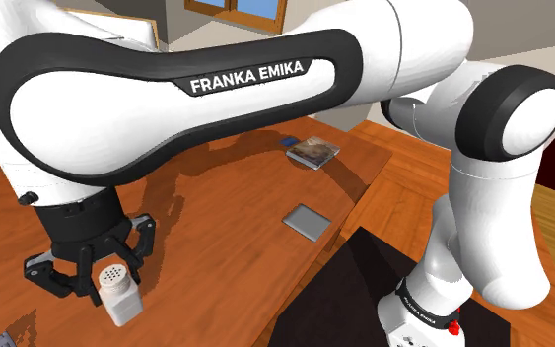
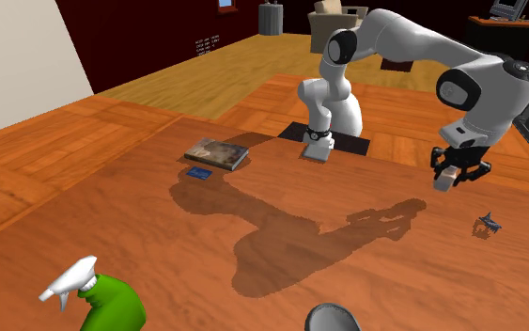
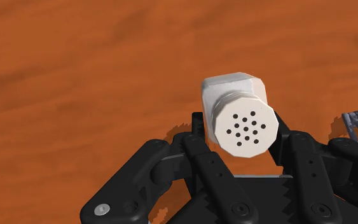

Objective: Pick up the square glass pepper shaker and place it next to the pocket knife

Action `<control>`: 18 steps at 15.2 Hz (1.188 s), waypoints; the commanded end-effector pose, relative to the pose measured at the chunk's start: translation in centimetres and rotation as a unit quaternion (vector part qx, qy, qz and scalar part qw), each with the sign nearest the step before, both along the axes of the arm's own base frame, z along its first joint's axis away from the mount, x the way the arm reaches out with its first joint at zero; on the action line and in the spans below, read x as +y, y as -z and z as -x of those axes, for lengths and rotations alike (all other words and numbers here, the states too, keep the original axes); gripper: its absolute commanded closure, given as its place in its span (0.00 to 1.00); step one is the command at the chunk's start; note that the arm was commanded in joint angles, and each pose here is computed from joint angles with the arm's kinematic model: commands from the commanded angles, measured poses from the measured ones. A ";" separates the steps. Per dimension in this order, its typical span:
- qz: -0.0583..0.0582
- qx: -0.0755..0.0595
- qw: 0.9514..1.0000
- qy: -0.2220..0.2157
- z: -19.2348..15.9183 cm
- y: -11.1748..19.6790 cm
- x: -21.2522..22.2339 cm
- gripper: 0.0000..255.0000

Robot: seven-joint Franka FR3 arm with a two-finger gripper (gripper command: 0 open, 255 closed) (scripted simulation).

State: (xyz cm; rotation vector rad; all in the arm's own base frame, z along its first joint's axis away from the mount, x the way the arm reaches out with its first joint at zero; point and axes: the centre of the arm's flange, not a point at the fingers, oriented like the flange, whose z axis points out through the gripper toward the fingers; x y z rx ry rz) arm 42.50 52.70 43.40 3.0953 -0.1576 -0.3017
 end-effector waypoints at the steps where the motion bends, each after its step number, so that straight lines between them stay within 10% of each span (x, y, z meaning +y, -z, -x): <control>1: 0.000 0.000 1.000 0.000 -0.1 1.1 0.1 1.00; 12: 0.000 0.000 1.000 0.000 -0.1 2.8 0.1 1.00; 13: 0.000 0.000 1.000 0.000 -0.1 2.8 0.1 0.00; 18: 0.000 0.000 1.000 0.000 -0.1 2.8 0.1 0.00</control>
